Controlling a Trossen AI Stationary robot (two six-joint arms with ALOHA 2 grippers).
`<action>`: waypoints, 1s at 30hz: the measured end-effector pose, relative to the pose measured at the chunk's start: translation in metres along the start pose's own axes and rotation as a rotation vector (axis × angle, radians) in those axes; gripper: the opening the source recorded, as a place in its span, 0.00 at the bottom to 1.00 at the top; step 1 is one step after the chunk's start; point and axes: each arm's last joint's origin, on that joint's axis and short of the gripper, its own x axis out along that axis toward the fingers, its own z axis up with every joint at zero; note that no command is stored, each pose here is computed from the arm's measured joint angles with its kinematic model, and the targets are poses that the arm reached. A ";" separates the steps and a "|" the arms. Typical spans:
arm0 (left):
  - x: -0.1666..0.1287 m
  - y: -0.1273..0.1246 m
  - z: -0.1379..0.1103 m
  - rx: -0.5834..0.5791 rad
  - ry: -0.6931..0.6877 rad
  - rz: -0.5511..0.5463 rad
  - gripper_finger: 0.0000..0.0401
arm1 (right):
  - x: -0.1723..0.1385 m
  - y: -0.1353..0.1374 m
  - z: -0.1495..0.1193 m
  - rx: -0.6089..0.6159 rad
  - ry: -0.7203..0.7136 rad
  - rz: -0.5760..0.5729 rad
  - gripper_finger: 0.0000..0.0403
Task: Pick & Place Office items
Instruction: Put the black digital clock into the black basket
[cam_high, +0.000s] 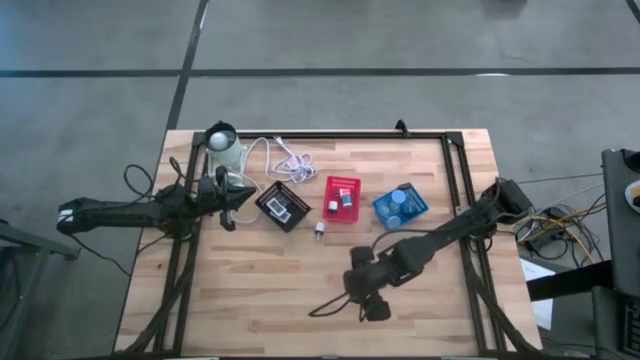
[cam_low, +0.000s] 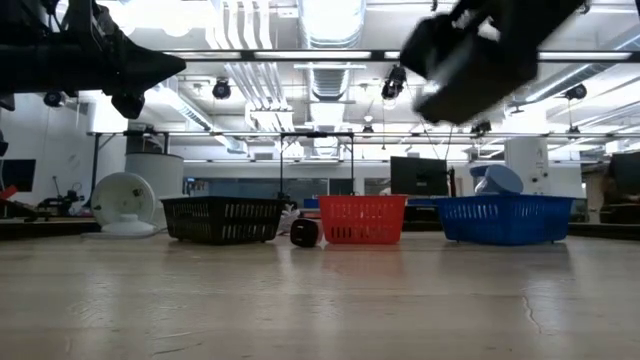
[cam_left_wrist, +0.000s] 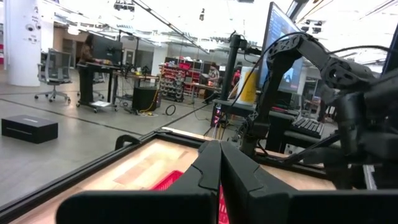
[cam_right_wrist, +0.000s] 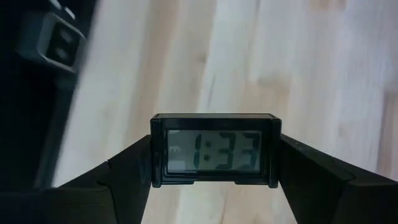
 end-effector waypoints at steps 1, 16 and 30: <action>0.000 0.000 0.000 0.000 0.000 0.000 0.01 | -0.003 0.000 0.001 -0.010 -0.027 0.011 0.70; 0.000 0.000 0.000 0.010 0.000 0.000 0.01 | -0.062 -0.014 -0.038 -0.061 -0.470 0.111 0.70; 0.000 0.000 0.000 0.011 -0.001 0.000 0.01 | -0.052 -0.044 -0.125 0.000 -0.782 0.098 0.71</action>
